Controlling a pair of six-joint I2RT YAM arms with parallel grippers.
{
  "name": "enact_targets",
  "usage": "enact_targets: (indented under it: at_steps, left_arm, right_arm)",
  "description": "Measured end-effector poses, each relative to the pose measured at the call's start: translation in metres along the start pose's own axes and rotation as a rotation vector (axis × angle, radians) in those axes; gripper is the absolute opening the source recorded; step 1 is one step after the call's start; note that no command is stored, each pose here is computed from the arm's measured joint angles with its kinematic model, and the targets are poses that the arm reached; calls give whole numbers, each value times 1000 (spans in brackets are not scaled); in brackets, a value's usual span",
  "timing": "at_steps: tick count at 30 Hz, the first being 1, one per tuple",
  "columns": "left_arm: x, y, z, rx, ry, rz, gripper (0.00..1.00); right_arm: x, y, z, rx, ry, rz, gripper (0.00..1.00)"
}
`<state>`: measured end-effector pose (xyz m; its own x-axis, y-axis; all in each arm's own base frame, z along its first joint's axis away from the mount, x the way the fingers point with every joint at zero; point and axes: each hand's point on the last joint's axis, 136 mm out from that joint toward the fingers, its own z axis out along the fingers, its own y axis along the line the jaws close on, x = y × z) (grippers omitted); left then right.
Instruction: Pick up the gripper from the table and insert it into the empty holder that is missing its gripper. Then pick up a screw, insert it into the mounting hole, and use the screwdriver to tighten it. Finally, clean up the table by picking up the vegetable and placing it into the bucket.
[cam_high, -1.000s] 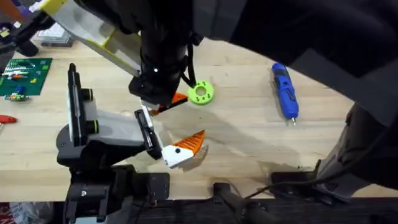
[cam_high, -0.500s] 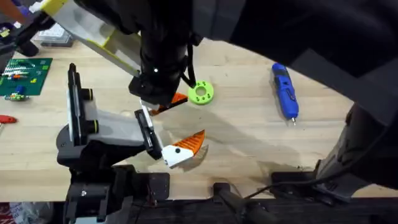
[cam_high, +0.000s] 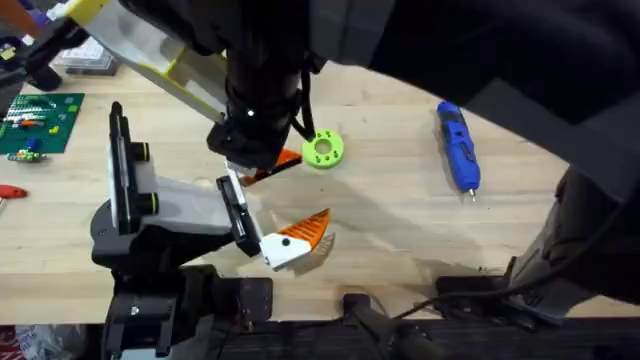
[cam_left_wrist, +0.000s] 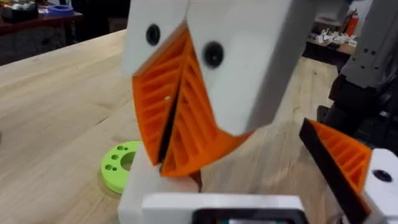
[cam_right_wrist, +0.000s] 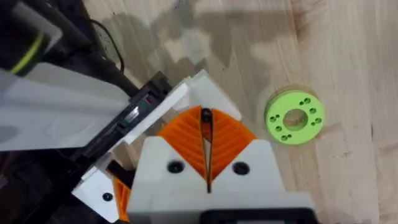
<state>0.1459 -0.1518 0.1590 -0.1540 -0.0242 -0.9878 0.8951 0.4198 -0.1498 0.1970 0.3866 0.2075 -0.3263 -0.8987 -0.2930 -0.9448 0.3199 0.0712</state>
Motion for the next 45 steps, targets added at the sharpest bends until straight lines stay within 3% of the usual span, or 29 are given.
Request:
enact_targets:
  at_steps: [17, 19, 24, 25, 26, 36, 45]
  left_arm:
    - [0, 0, 0, 0, 1, -2, 987]
    - [0, 0, 0, 0, 1, -3, 987]
    - [0, 0, 0, -1, 1, -8, 987]
    - [0, 0, 0, -1, 1, -8, 987]
    - [0, 0, 0, -2, 1, -8, 987]
    - [0, 0, 0, 3, 1, -7, 987]
    - [1, -1, 0, 6, 2, -8, 988]
  right_arm:
    - [0, 0, 0, 0, 0, 0, 3]
    - [0, 0, 0, 0, 0, 0, 129]
    - [3, -7, -1, 26, 10, 2, 845]
    - [3, -10, -2, 36, 10, 3, 945]
    - [4, -13, -3, 41, 9, 6, 983]
    - [3, -7, -11, 32, 0, -8, 990]
    - [37, 1, -55, 17, 56, -6, 989]
